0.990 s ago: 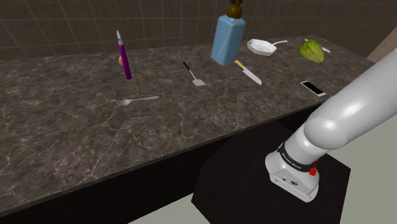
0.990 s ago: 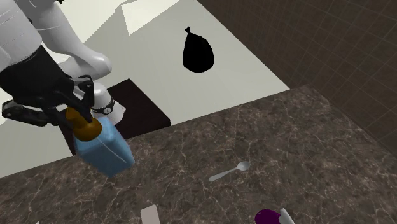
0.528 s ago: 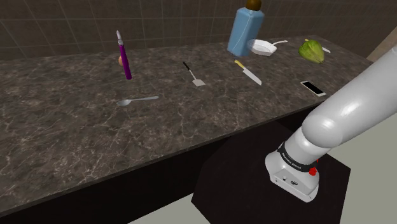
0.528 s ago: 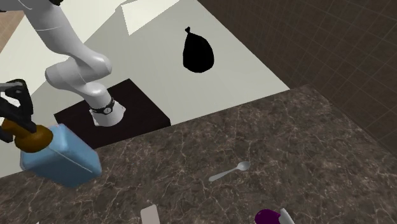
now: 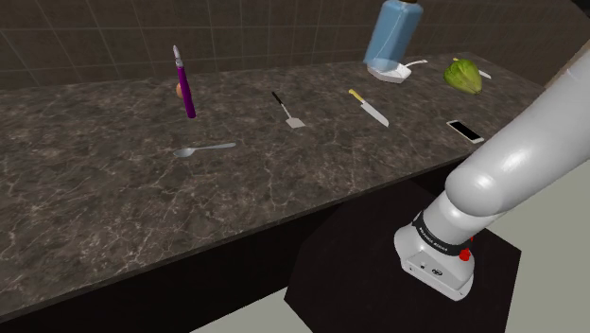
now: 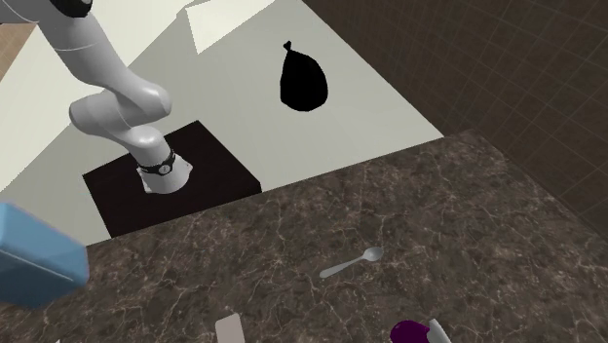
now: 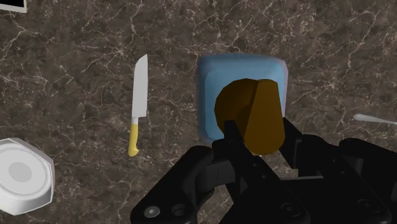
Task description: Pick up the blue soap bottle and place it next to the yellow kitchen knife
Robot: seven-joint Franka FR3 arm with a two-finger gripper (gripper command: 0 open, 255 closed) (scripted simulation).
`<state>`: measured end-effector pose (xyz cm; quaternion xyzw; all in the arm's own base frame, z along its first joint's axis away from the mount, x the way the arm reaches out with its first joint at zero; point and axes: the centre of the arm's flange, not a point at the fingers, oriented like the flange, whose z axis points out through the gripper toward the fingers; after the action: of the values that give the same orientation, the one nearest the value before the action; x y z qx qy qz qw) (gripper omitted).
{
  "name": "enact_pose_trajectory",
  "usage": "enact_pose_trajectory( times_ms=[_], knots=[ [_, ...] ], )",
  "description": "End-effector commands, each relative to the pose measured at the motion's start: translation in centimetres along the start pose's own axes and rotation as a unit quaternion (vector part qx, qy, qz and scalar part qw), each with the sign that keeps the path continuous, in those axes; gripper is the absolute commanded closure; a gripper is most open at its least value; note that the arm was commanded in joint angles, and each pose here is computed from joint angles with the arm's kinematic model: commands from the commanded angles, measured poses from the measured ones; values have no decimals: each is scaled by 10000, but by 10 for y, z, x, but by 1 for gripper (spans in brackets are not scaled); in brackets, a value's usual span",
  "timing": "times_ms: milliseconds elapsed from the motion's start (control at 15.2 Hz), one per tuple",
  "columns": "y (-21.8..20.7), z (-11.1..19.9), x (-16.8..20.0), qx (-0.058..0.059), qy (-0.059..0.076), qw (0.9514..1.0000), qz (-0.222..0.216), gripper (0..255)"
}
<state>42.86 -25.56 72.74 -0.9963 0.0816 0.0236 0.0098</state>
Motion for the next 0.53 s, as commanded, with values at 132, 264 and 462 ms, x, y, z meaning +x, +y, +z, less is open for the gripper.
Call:
enact_pose_trajectory(
  times_ms=[132, 264, 462],
  knots=[
    [50, -17, -8, -2, 3, 10000, -7, 255],
    [75, -25, -12, -2, 3, 10000, -7, 255],
    [103, -33, -17, -2, 3, 10000, -7, 255]
  ],
)
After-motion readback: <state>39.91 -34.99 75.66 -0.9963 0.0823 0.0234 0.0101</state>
